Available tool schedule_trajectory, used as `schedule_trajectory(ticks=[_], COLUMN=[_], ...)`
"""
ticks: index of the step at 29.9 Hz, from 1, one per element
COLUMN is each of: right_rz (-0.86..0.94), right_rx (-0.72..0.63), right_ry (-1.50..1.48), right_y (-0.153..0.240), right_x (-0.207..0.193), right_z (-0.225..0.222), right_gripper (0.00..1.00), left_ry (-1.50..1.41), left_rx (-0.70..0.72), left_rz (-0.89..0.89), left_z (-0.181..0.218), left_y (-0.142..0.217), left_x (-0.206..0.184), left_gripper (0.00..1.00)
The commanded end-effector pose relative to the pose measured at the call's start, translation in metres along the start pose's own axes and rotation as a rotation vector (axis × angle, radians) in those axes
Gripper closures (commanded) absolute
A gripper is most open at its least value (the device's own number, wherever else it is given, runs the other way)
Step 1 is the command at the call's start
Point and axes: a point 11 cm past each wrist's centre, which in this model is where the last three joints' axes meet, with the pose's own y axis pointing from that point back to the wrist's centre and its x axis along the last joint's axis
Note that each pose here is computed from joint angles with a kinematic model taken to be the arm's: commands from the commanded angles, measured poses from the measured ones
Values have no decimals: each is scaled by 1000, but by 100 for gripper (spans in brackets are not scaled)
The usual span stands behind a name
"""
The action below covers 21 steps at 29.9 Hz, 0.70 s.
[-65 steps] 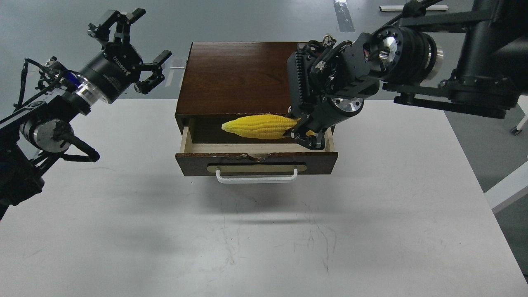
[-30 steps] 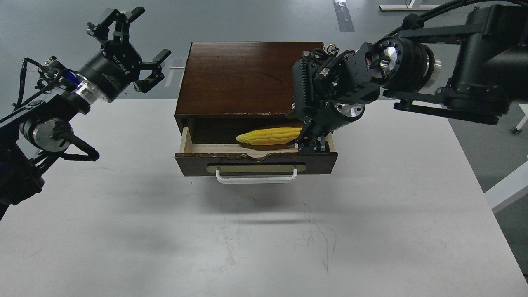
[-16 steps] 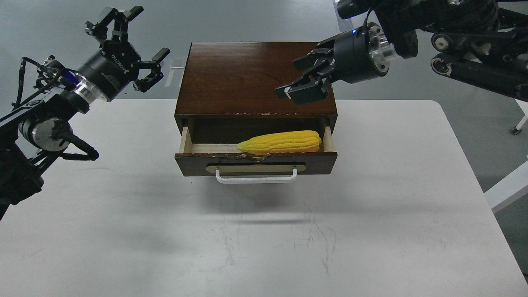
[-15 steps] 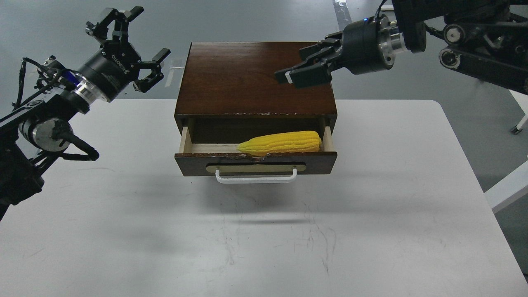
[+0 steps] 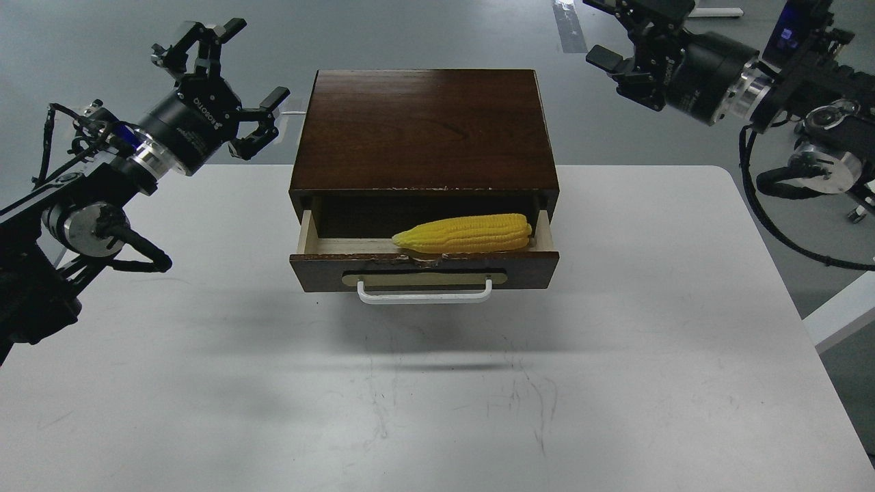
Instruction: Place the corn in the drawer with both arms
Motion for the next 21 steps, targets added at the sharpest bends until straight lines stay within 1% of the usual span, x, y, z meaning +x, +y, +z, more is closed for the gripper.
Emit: schedule_trajectory(ticks=[1, 4, 10, 15, 21], right_rz=[139, 208, 228, 222, 221], right_rx=[41, 35, -26, -42, -46], right_ry=[-212, -293, -369, -392, -399], right_y=[12, 22, 30, 29, 30], right_x=[11, 14, -10, -22, -24], right_z=[28, 53, 98, 110, 112], right_gripper=[3, 3, 2, 1, 1], left_ry=[5, 12, 18, 19, 21], left_rx=[8, 18, 24, 27, 24], left_rz=[9, 18, 25, 32, 37], left_z=[-5, -11, -15, -16, -17], left_y=[4, 8, 11, 13, 15], left_x=[2, 4, 6, 8, 9], left_gripper=[1, 1, 1, 1, 1])
